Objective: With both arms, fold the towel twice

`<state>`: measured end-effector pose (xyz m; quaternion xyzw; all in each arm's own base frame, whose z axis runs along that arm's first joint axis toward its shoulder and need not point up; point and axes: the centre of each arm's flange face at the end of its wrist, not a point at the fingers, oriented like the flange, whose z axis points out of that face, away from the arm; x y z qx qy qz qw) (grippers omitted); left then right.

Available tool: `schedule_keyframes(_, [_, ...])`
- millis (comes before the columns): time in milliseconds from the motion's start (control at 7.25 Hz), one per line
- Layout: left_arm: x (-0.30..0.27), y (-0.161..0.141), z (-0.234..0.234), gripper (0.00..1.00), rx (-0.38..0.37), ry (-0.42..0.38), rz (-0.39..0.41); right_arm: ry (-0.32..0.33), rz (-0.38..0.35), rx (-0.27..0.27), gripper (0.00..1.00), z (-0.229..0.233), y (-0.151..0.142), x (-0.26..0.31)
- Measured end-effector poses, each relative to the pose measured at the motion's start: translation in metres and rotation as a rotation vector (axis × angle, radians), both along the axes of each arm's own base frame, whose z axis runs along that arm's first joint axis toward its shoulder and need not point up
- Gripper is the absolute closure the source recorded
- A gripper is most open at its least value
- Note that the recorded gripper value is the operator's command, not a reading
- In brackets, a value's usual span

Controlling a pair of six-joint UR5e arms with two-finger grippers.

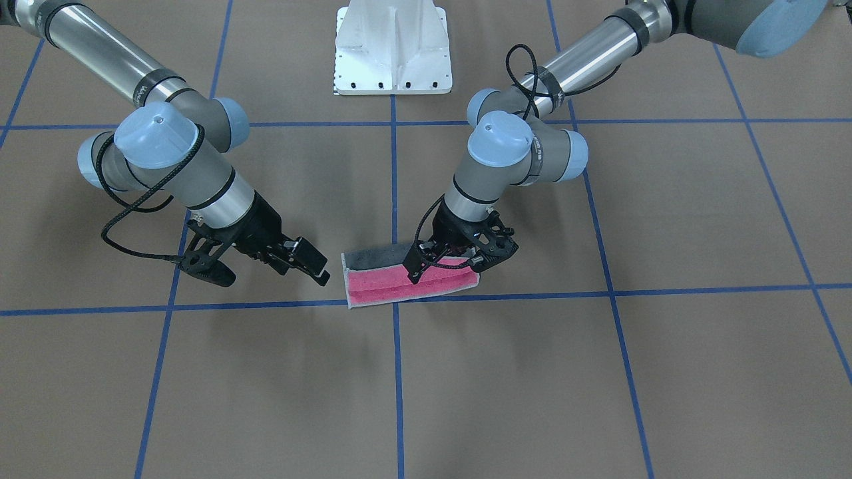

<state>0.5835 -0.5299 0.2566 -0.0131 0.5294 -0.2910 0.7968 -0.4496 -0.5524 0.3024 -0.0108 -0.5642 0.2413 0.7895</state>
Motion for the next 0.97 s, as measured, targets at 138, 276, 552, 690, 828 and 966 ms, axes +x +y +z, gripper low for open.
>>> schedule_keyframes(138, [0.001,-0.004,0.002,0.01,0.0,-0.002,-0.006,0.0,0.0,0.0,0.0,0.0,0.0,0.0])
schedule_keyframes(276, [0.001,-0.008,0.005,0.01,0.001,-0.001,-0.011,0.0,0.0,0.0,0.0,0.0,0.0,0.0])
schedule_keyframes(552, [-0.001,-0.017,0.004,0.01,0.003,0.002,-0.022,0.0,0.001,0.0,0.0,0.001,0.0,0.001])
schedule_keyframes(690, [0.001,-0.024,-0.001,0.01,0.004,0.003,-0.027,0.0,0.002,0.0,0.0,0.001,-0.001,0.002])
schedule_keyframes(828, [0.004,-0.03,-0.008,0.01,0.003,0.003,-0.032,0.0,-0.002,0.001,0.0,0.002,-0.003,0.006])
schedule_keyframes(966, [0.005,-0.036,-0.011,0.01,0.002,0.002,-0.037,-0.002,-0.01,0.0,0.0,0.004,-0.006,0.013])
